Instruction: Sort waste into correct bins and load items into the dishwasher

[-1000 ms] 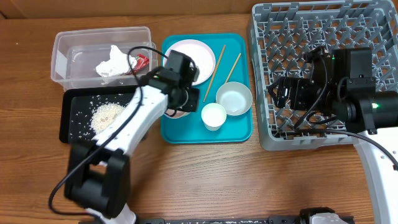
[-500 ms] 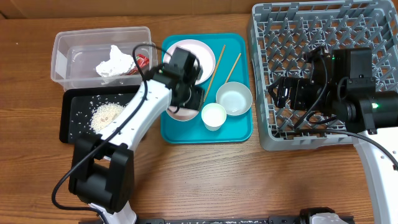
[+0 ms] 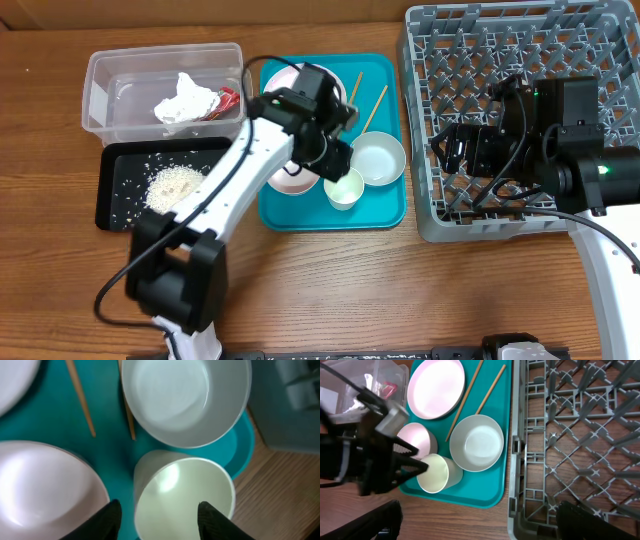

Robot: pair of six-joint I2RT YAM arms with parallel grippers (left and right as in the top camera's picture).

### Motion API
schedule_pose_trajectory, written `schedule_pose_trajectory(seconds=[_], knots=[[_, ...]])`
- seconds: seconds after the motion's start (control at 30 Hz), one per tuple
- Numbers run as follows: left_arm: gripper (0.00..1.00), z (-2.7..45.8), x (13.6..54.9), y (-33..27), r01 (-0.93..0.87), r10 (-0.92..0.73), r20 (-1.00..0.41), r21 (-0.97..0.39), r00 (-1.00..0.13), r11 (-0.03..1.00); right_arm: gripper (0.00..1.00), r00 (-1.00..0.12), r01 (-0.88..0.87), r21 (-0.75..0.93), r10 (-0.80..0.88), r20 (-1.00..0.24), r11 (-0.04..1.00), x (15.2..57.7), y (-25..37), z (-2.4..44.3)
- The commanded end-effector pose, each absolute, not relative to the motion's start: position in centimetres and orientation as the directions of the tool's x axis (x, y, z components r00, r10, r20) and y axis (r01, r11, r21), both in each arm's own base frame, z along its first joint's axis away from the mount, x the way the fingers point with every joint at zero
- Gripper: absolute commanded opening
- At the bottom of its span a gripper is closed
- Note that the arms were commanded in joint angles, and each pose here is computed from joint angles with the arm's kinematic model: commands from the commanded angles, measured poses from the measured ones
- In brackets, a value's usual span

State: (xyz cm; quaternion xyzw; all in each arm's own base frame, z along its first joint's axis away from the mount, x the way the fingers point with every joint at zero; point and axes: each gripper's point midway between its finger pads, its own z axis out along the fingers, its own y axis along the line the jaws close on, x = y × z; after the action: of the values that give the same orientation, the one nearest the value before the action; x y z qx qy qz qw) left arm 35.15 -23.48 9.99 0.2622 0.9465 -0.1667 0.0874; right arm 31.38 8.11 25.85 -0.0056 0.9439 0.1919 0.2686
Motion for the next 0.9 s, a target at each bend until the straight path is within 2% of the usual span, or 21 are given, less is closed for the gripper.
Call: schedule_pose_trajectory(seconds=[0.0, 0.13, 0.33, 0.57, 0.87], knots=[[0.43, 7.3, 34.8, -23.2, 0.542, 0.511, -0.183, -0.261, -0.840, 0.799, 1.00, -0.833, -0.131, 0.356, 0.092, -0.545, 0.925, 31.3, 8.2, 27.2], [0.26, 6.1, 34.2, -22.9, 0.531, 0.514, -0.134, -0.267, -0.847, 0.805, 1.00, -0.833, -0.132, 0.356, 0.091, -0.545, 0.925, 31.3, 8.2, 27.2], [0.04, 6.3, 34.5, -23.0, 0.518, 0.498, -0.143, -0.268, -0.855, 0.812, 1.00, -0.833, -0.132, 0.356, 0.091, -0.546, 0.925, 31.4, 8.2, 27.2], [0.04, 8.6, 34.4, -23.6, 0.499, 0.482, -0.138, -0.322, -0.865, 0.805, 1.00, -0.833, -0.131, 0.357, 0.092, -0.545, 0.925, 31.3, 8.2, 27.2], [0.04, 15.2, 34.0, -22.1, 0.440, 0.434, -0.122, -0.442, -0.893, 0.782, 1.00, -0.805, -0.202, 0.412, 0.089, -0.587, 0.889, 32.1, 9.6, 28.5]])
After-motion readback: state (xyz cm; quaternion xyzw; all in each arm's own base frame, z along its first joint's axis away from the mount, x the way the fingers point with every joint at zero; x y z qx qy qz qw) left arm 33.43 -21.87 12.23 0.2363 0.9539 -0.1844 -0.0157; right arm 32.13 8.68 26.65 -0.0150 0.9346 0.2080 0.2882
